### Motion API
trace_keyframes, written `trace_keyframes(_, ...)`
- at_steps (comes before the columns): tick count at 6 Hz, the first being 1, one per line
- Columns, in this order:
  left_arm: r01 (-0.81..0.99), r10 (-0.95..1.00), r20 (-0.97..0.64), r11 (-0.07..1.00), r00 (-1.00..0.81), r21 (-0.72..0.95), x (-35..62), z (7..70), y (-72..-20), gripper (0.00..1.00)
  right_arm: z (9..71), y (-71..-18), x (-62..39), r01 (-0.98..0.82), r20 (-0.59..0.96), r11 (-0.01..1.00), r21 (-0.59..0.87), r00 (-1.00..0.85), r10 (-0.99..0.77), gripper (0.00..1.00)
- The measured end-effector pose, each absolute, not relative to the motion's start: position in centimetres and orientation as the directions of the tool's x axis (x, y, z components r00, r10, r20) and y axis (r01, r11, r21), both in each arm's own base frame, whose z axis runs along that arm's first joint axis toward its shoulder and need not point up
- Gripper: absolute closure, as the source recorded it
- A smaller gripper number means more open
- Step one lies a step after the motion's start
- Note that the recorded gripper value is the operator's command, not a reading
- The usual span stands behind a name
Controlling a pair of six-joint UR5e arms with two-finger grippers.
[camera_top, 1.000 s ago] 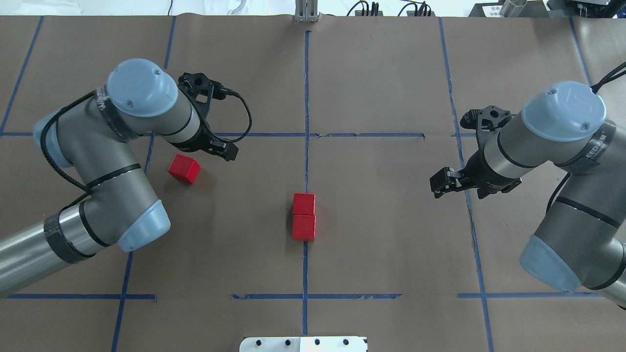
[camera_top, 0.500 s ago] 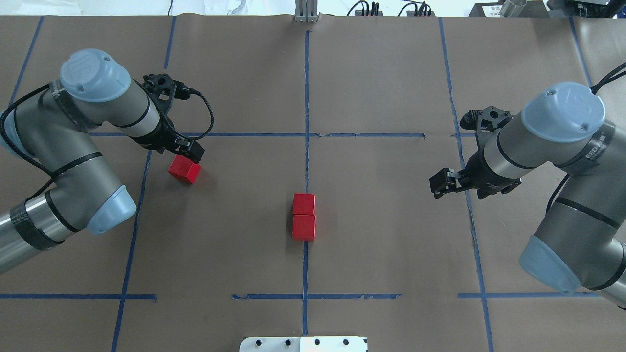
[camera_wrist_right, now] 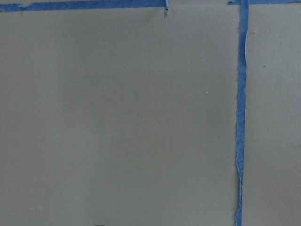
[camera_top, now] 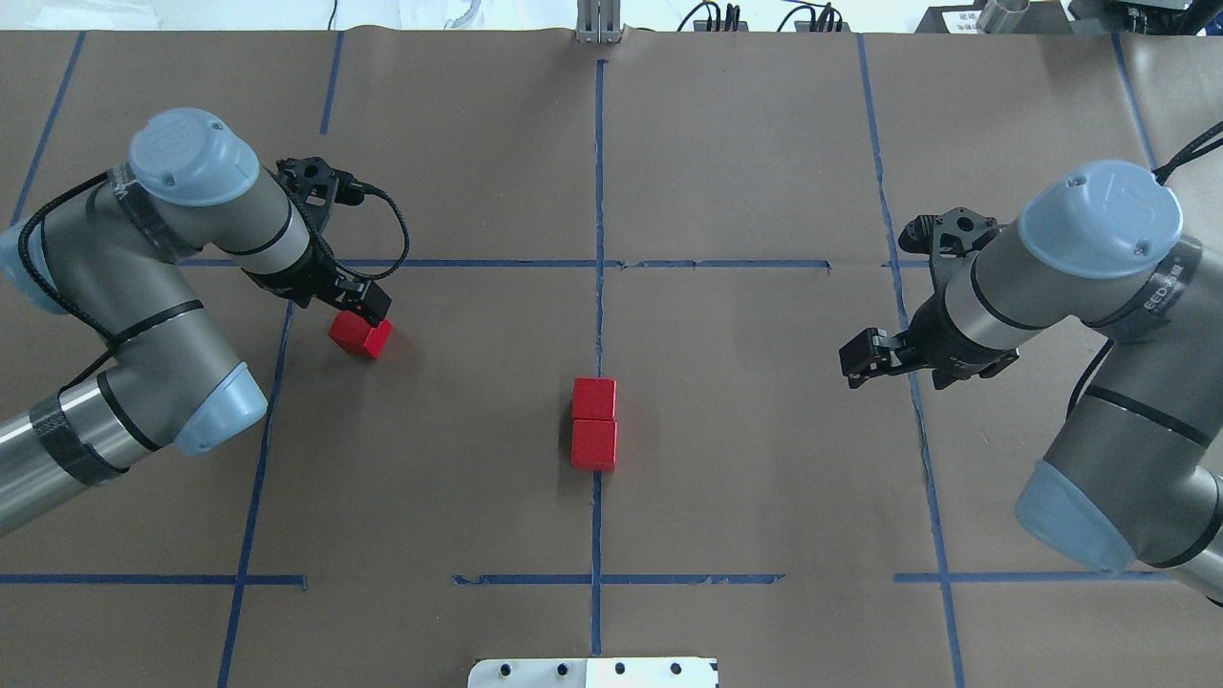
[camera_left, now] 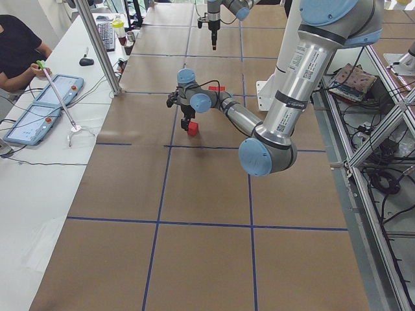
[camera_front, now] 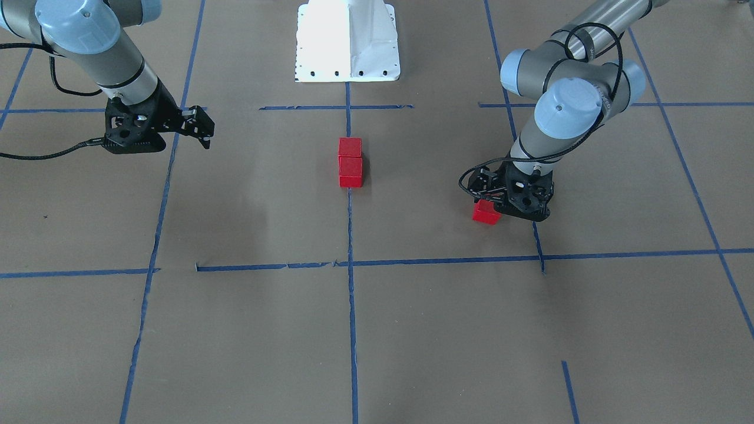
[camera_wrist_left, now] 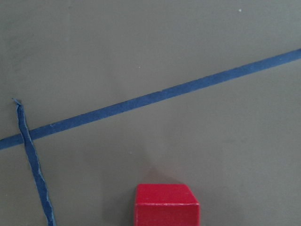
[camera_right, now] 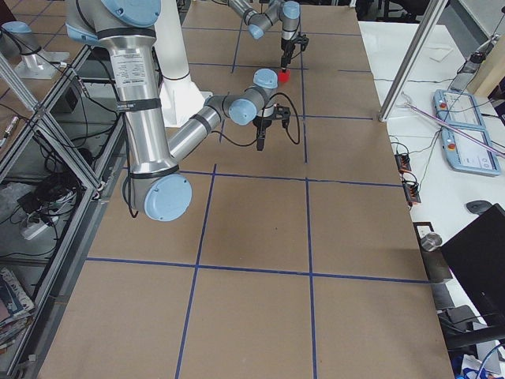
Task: Form red blocks into L shape at center
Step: 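Carry the last red cube with the left gripper toward the two-cube column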
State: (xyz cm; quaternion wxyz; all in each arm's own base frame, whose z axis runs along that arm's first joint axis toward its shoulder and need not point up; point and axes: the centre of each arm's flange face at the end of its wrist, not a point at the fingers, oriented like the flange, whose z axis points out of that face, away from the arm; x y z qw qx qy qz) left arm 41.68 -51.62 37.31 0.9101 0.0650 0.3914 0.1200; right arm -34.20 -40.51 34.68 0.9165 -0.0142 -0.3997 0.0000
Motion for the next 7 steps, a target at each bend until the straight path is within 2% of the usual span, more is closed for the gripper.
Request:
trace_keyframes(4,-0.167,0.250,-0.697,0.968,0.672,0.186,42.9,37.8,-51.5,0.01,34.7,-40.5,-34.2,0.011,0.732,1.000,-0.027,0.681,0.012,0.00)
trace_keyframes(5,-0.180,0.259,-0.696,0.966,0.670,0.186,43.6,37.9,-51.0,0.08,34.7,-40.5,-34.2,0.011,0.732,1.000,-0.027,0.681,0.012,0.00)
trace_keyframes(6,-0.196,0.271,-0.695,0.963,0.666,0.187,44.4,38.0,-50.4,0.34,34.8,-40.5,-34.2,0.011,0.732,1.000,-0.027,0.681,0.012,0.00)
trace_keyframes(7,-0.200,0.280,-0.694,0.960,0.663,0.196,44.9,37.9,-50.1,0.84,34.9,-40.5,-34.2,0.011,0.731,1.000,-0.028,0.683,0.013,0.00)
